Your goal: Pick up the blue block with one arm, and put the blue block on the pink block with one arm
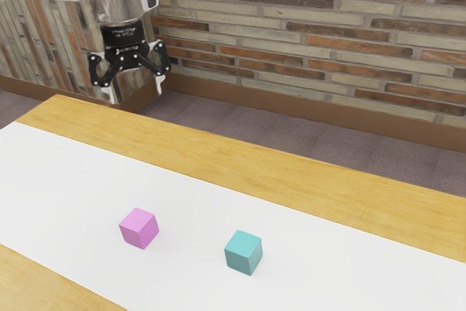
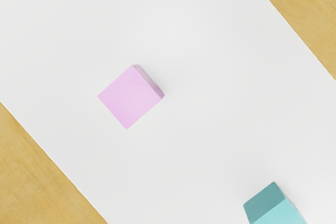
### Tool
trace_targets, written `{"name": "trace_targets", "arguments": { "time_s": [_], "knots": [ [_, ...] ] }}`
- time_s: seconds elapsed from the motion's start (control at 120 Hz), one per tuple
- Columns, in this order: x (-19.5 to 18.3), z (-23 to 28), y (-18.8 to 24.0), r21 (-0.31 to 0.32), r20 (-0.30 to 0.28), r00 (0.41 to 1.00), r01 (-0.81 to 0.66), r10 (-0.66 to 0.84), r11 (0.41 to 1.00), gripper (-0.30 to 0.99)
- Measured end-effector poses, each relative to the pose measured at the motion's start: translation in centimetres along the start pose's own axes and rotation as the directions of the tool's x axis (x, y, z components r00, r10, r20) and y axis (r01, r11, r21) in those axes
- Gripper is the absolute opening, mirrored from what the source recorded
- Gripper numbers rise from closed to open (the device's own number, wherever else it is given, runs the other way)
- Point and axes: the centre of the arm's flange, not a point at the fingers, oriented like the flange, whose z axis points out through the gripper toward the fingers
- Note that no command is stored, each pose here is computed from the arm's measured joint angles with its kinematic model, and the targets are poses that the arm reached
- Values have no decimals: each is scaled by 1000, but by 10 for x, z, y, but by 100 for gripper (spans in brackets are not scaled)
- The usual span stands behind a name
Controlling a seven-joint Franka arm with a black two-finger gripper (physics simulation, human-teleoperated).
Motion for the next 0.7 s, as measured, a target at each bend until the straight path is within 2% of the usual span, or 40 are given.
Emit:
{"name": "trace_targets", "arguments": {
  "time_s": [0.1, 0.258, 0.283, 0.367, 0.4, 0.475, 0.525, 0.592, 0.7],
  "knots": [
    [-2, -3, 5, -27, -16, 997, 76, -77, 997, 69],
    [-10, -12, 10, -50, -10, 984, 175, -175, 983, 69],
    [-10, -11, 12, -45, -6, 982, 189, -189, 981, 69],
    [3, 27, 35, 27, 23, 978, 208, -209, 978, 69],
    [-4, 35, 49, 39, 33, 982, 184, -185, 982, 69],
    [-59, 50, 83, 54, 53, 998, 41, -44, 998, 69],
    [-84, 93, 103, 93, 75, 996, -61, 54, 994, 69],
    [-89, 135, 119, 100, 87, 987, -143, 134, 985, 69],
    [-86, 173, 112, 83, 49, 975, -218, 215, 972, 69]
  ]
}}
